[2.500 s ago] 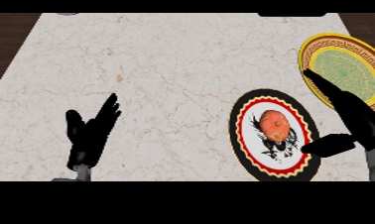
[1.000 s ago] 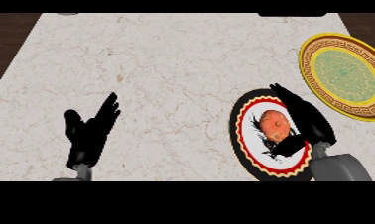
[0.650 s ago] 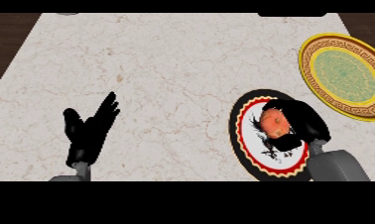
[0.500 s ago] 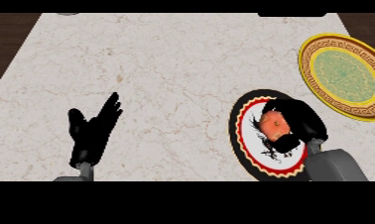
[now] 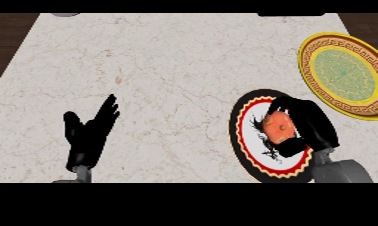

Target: Pick the squash from the plate and place it in the plate

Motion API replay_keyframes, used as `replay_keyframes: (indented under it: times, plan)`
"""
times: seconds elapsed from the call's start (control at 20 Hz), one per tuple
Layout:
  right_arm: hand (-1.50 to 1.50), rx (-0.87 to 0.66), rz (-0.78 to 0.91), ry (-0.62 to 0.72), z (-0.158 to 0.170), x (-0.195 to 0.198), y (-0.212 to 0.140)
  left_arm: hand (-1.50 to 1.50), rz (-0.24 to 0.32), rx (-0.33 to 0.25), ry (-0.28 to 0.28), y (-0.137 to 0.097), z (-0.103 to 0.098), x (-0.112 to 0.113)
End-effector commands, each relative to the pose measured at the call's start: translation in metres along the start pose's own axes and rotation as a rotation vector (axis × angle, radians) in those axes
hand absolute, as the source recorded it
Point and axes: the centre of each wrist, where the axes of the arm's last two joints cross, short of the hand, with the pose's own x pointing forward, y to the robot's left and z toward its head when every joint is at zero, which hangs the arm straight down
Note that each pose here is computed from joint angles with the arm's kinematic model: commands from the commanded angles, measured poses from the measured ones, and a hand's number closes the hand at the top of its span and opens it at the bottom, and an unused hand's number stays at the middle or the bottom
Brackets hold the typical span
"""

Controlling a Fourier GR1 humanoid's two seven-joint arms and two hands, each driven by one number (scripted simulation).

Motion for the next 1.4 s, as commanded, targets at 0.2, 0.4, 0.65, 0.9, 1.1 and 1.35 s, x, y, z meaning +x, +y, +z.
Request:
replay_keyframes:
  times: [0.2,0.4,0.65,0.9,1.1,1.35]
  plan:
    - [1.50,-0.049,-0.110,-0.426,0.108,0.015,0.002,0.00,0.018,0.048,0.012,0.018,0.012,-0.002]
    - [1.50,-0.224,-0.143,-0.422,0.148,-0.004,-0.039,0.00,0.025,0.025,0.014,-0.008,0.005,-0.002]
    - [1.50,-0.368,-0.327,-0.271,0.175,-0.017,-0.052,0.00,0.015,-0.003,0.007,-0.003,0.012,0.000]
    - [1.50,-0.443,-0.486,-0.189,0.161,-0.070,-0.067,0.00,0.015,-0.007,0.001,0.010,0.008,-0.005]
    - [1.50,-0.515,-0.596,-0.179,0.147,-0.109,-0.085,0.00,0.006,-0.025,0.003,0.002,0.010,-0.006]
    - [1.50,-0.579,-0.512,-0.132,0.075,-0.129,-0.093,0.00,0.004,-0.021,-0.002,-0.002,-0.005,0.012]
